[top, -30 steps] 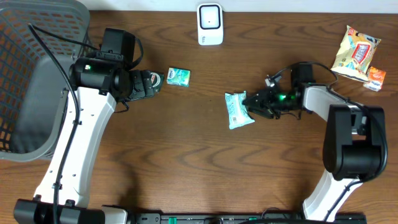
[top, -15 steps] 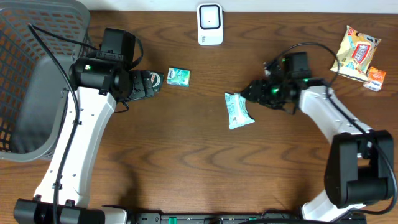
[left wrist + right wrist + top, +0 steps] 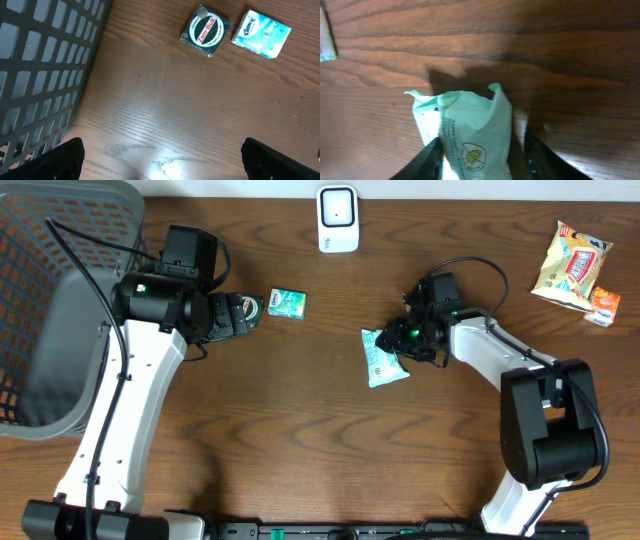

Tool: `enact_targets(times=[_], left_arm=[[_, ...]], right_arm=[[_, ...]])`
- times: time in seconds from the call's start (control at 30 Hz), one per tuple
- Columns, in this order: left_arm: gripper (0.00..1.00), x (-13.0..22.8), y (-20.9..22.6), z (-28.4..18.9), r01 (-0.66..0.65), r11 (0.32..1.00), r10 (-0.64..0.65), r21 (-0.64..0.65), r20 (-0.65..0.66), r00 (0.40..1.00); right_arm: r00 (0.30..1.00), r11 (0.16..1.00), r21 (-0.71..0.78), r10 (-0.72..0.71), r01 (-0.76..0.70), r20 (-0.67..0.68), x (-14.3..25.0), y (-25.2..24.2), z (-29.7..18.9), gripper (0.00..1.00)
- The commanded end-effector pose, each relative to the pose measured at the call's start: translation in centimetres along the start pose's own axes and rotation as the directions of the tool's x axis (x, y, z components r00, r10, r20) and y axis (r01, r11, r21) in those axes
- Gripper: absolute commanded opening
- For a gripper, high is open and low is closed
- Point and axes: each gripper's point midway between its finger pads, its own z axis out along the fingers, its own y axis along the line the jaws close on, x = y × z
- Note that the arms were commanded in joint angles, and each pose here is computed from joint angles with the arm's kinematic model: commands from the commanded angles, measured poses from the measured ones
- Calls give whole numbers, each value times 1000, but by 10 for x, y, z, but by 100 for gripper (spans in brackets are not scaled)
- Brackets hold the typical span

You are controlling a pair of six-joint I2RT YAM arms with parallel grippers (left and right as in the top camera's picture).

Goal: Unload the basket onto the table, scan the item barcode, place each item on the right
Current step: 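Raise the green wipes pack up to the scanner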

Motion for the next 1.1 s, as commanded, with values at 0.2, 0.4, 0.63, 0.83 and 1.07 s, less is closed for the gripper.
enact_targets(times=[0.2,0.4,0.63,0.83,1.07], left_arm=[[99,-1,3,-1,7,1000,-7,-16,6,1000],[99,-1,3,-1,7,1000,-7,-16,6,1000],[99,-1,3,-1,7,1000,-7,-16,6,1000],[99,-1,3,-1,7,1000,-7,-16,6,1000],[99,-1,3,-1,7,1000,-7,-16,6,1000]], right_arm=[[997,977,-212,-13,-3,-76,10,33,3,1],[1000,883,-469,-2,1,-2,-21,79,-43,1],[965,775,-610,-4,168,261,-66,132,-139,1],[872,741,-611,73,277,483,-89,163,-221,1],[844,739,-641,197,206,499,-92,166,-255,1]])
